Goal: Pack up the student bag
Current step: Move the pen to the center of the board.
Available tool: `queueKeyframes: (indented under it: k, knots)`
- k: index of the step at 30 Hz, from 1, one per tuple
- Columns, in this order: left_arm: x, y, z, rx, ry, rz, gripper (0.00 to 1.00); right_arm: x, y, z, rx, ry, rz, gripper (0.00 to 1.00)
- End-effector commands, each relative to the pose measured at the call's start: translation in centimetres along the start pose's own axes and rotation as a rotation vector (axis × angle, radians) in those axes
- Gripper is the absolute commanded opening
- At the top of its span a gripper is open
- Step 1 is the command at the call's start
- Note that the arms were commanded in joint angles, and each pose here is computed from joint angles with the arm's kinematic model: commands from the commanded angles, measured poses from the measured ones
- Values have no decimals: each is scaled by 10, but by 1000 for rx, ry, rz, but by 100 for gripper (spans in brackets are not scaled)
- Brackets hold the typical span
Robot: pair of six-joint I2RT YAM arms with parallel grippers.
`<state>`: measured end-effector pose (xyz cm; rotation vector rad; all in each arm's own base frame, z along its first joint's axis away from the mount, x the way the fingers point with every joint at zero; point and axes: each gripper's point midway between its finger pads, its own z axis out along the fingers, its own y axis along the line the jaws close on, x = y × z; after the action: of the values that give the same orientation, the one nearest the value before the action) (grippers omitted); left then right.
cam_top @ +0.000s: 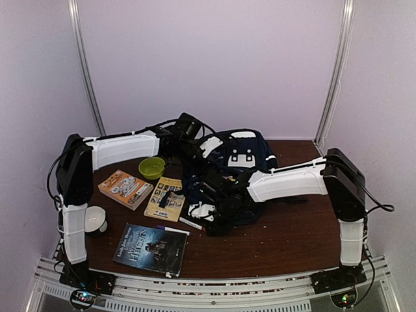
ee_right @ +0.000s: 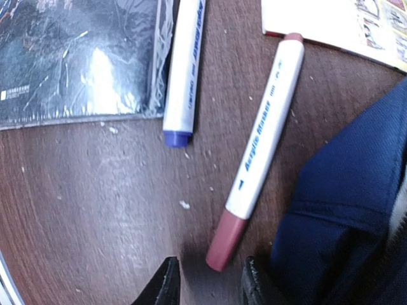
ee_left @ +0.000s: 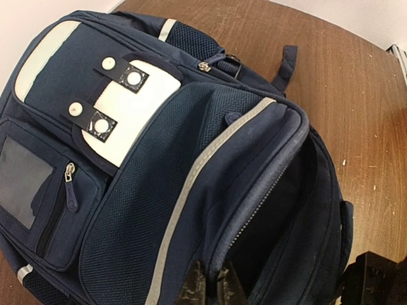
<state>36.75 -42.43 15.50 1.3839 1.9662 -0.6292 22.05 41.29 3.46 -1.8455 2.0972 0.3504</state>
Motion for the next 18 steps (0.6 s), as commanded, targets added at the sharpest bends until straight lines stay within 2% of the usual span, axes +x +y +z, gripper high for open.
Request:
queueKeyframes:
  k: [1, 10, 18]
  knots:
    - [-18, 10, -17, -27, -66, 22, 0, -17, -3, 6, 11, -34, 9, 35]
    - [-18, 10, -17, -26, -66, 18, 0, -7, -19, 22, 85, 27, 65, 35]
    - [-19, 11, -18, -28, -66, 20, 0, 15, -8, 40, 6, 118, 113, 25]
